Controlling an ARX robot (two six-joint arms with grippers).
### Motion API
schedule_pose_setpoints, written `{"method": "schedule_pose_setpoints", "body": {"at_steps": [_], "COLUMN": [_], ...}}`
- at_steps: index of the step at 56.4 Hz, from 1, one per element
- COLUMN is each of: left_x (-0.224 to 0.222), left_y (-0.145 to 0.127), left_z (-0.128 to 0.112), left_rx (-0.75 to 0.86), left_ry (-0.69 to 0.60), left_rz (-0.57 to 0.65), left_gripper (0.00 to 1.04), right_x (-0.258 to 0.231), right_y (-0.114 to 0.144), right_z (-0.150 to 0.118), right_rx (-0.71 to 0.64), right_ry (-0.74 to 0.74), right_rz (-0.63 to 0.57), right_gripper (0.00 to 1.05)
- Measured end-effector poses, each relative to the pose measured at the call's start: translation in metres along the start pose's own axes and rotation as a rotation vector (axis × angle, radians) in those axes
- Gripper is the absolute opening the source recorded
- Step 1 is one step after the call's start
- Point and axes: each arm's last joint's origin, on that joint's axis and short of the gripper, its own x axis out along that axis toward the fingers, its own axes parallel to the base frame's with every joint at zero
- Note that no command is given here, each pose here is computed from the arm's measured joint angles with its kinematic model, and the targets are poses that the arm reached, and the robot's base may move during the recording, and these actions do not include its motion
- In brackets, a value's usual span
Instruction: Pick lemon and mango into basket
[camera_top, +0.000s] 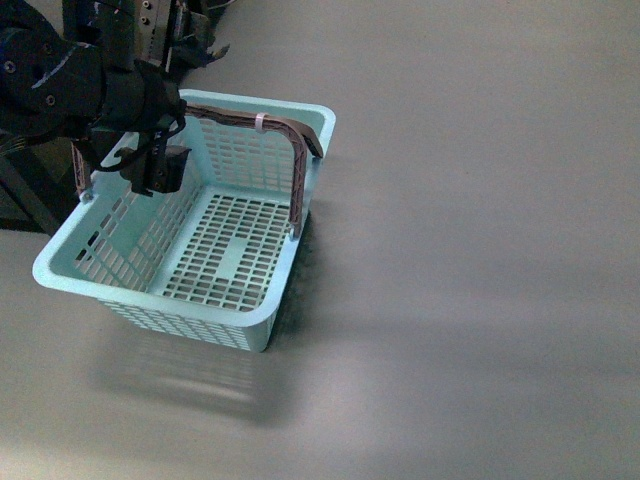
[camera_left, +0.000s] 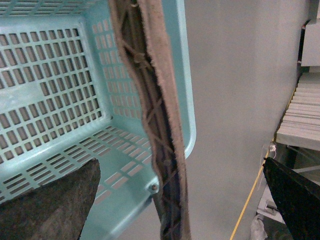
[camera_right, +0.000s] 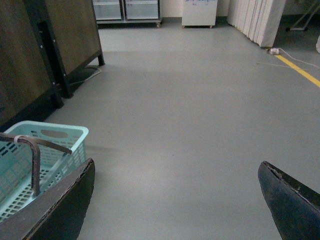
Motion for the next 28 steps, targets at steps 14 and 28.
{"method": "schedule_pose_setpoints", "body": {"at_steps": [14, 28], "left_x": [0.025, 0.049], "left_y": [-0.014, -0.009], "left_z": [0.002, 0.001], "left_rx": [-0.004, 0.001], "left_ry": [-0.005, -0.009], "left_rz": [-0.002, 0.063], "left_gripper": [0.98, 0.72], "right_x": [0.000, 0.000], "right_y": [0.000, 0.000], "right_z": [0.000, 0.000], "right_rx": [0.000, 0.000], "right_ry": [0.000, 0.000], "right_rz": [0.000, 0.000], "right_gripper": [0.96, 0.96]}}
